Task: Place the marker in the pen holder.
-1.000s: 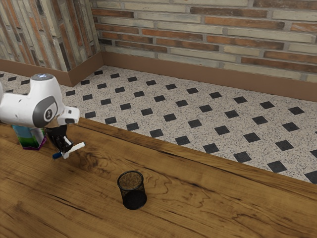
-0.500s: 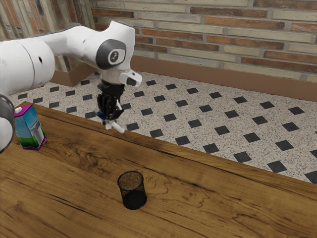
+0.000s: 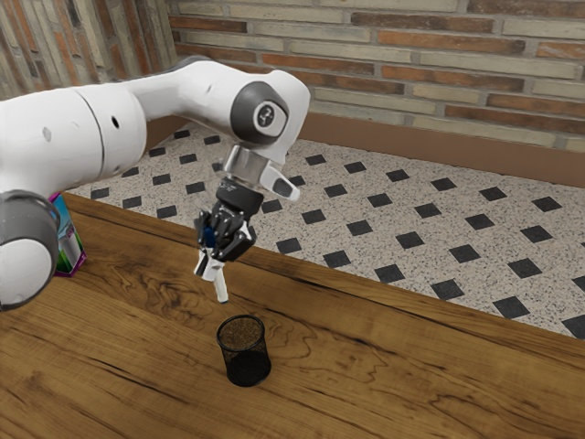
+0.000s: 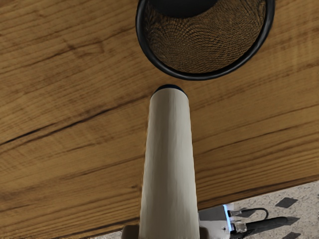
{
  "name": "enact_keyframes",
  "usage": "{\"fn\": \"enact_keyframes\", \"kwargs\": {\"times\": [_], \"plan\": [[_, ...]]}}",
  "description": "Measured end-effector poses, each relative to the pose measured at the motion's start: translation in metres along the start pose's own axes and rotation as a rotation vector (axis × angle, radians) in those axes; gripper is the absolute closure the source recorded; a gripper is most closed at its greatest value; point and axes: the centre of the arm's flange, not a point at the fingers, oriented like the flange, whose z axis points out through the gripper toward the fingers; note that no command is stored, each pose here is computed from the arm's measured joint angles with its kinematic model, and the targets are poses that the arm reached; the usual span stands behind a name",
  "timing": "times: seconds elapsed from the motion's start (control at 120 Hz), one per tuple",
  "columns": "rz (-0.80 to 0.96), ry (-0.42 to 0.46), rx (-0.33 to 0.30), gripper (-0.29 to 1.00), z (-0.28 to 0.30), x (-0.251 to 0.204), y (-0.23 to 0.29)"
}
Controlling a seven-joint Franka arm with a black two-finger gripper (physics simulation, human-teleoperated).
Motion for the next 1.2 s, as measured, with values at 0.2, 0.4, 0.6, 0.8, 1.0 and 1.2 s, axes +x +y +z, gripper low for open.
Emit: {"fn": "enact_keyframes", "kwargs": {"times": [0.2,0.4,0.6,0.8,1.0,1.2], "plan": [[-0.007,-0.053,-0.011,0.76,0.015,0.023,0.01],[-0.007,-0.072,-0.007,0.76,0.029,0.045,0.019],[-0.017,-0.063,-0.011,0.74,0.032,0.052,0.022],[-0.028,-0.074,-0.013,0.73,0.038,0.037,0.028],[-0.033,-0.103,-0.017,0.73,0.051,0.029,0.034],[-0.043,-0.121,-0.023,0.73,0.066,0.044,0.032]]}}
